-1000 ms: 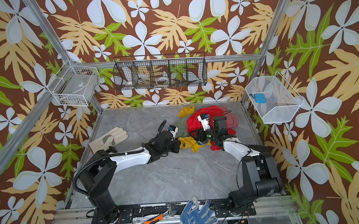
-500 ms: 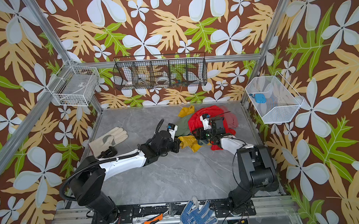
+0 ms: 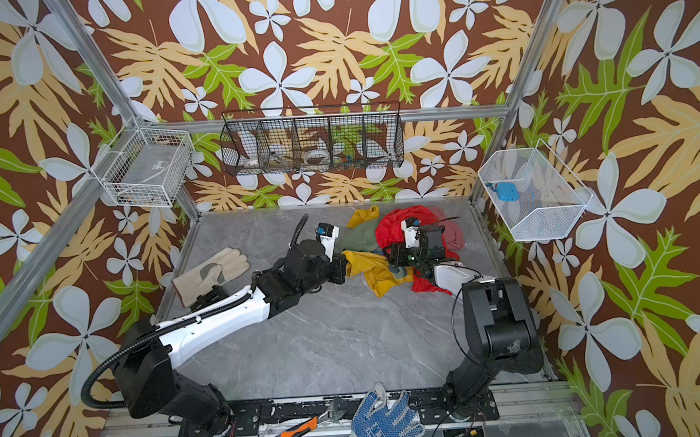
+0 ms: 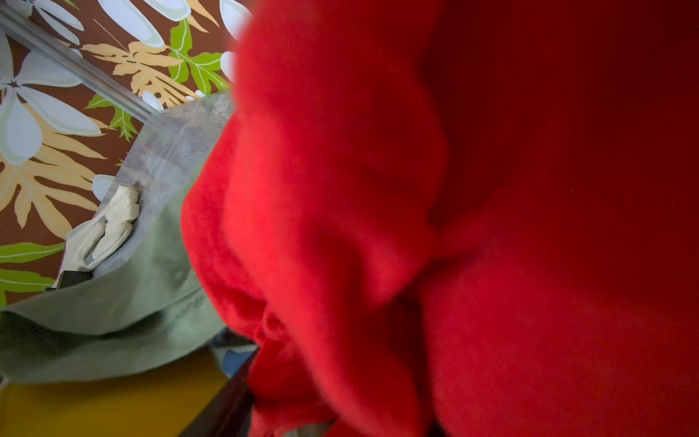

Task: Pick out a specific cloth from the pile
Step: 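Lift the yellow cloth with the left gripper, pulling it from the pile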

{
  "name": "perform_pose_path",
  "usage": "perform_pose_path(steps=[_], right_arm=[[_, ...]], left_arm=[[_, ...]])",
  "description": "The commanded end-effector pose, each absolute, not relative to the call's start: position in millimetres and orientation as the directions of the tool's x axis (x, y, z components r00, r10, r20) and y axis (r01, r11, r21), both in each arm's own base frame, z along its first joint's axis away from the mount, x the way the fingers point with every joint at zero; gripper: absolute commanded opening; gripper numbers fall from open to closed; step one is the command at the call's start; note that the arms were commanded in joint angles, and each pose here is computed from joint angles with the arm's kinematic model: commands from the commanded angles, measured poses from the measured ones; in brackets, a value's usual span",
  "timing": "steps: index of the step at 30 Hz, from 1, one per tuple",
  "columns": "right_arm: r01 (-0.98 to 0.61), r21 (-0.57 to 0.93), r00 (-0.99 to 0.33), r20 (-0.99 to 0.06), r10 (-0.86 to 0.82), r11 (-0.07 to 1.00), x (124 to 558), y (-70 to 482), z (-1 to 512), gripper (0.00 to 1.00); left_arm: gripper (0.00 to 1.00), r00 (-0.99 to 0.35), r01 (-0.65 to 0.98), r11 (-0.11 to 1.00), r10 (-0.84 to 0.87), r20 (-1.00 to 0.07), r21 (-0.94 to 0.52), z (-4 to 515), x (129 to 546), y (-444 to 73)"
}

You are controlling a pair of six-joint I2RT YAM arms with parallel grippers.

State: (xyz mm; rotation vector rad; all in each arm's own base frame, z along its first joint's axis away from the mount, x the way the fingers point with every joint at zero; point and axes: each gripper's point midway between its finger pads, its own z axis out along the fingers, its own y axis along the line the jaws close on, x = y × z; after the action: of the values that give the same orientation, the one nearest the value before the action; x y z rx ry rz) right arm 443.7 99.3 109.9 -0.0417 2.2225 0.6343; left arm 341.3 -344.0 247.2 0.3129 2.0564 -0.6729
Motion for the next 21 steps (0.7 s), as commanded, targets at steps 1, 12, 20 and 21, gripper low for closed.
perform_pose_path(steps=[1,12,20,21], right_arm=[[-0.156,0.384,-0.678,-0.712,0.184,0.910,447.5,79.5,98.1,0.61],[-0.128,0.362,-0.687,-0.704,0.181,0.923,446.4,71.8,85.8,0.60],[-0.082,0.364,-0.689,-0.693,0.211,0.928,449.4,60.6,78.4,0.60],[-0.079,0.362,-0.688,-0.694,0.212,0.929,450.2,59.5,78.6,0.60]], left_arm=[[0.00,-0.492,0.451,0.839,-0.050,-0.869,-0.304,274.6,347.5,-336.8],[0.00,-0.400,0.464,0.835,-0.100,-0.911,-0.295,345.8,349.3,-330.1],[0.00,-0.313,0.397,0.877,-0.149,-0.938,-0.272,398.6,345.7,-295.3],[0.00,-0.307,0.390,0.881,-0.151,-0.940,-0.269,403.8,345.7,-291.9]])
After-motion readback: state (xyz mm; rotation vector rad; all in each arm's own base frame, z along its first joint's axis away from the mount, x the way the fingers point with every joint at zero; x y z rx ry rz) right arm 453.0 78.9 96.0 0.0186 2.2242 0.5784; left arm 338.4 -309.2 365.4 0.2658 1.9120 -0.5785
